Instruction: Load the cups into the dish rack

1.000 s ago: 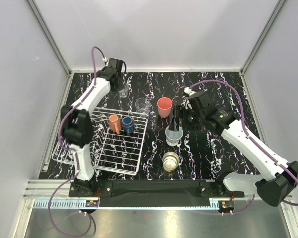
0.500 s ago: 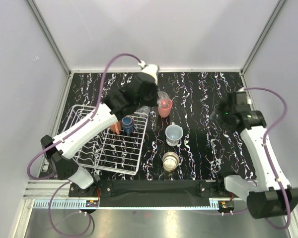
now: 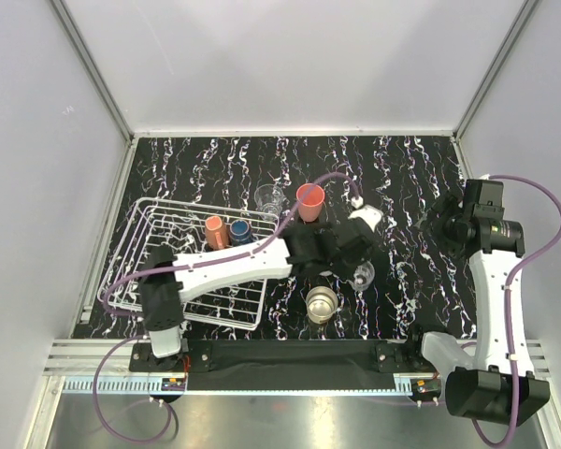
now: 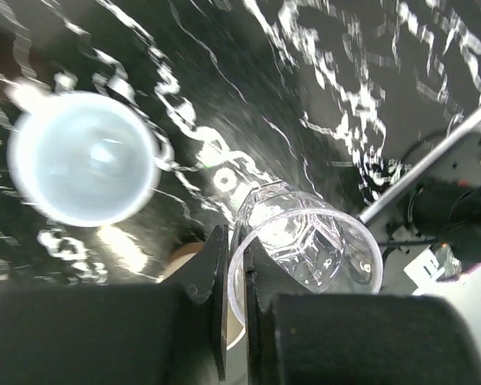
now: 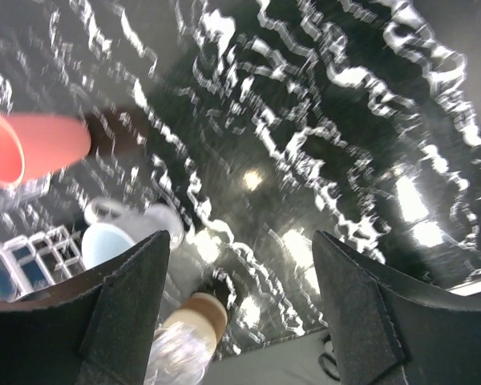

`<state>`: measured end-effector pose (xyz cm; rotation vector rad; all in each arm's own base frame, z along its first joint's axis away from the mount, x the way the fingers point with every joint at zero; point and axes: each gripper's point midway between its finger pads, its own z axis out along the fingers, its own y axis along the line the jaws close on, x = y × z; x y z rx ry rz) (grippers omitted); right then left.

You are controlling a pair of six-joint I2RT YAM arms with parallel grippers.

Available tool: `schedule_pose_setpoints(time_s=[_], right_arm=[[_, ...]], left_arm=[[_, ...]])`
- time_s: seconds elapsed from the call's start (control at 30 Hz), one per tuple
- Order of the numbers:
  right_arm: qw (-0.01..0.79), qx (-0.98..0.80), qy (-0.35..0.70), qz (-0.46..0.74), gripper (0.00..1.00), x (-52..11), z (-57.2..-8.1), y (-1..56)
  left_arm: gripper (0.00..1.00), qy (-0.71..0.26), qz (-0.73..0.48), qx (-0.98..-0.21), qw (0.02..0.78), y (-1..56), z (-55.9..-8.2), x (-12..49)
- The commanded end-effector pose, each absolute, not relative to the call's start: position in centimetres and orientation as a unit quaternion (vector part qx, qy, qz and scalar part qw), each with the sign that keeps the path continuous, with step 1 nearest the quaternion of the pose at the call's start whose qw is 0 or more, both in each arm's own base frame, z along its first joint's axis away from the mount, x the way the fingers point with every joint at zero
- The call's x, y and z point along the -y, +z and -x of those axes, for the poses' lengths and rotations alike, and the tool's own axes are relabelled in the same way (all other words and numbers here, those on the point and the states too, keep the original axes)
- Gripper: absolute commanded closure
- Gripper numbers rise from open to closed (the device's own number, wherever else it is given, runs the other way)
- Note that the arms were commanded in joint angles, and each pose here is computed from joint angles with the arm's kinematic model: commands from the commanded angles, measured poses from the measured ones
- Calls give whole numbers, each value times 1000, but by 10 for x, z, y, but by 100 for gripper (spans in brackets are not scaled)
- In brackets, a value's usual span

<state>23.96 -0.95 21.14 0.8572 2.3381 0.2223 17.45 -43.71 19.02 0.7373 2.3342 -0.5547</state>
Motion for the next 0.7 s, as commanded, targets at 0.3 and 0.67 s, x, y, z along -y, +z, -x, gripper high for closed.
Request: schedule_pose_setpoints(time_s=[0.3, 0.67], right_arm=[[277, -904, 198, -258, 20, -38, -219, 194], [238, -904, 156, -320, 17, -25, -215, 172]], left_arm=[[100, -225, -279, -888, 287, 130, -168, 491], [86, -191, -283, -897, 281, 90, -177, 497]])
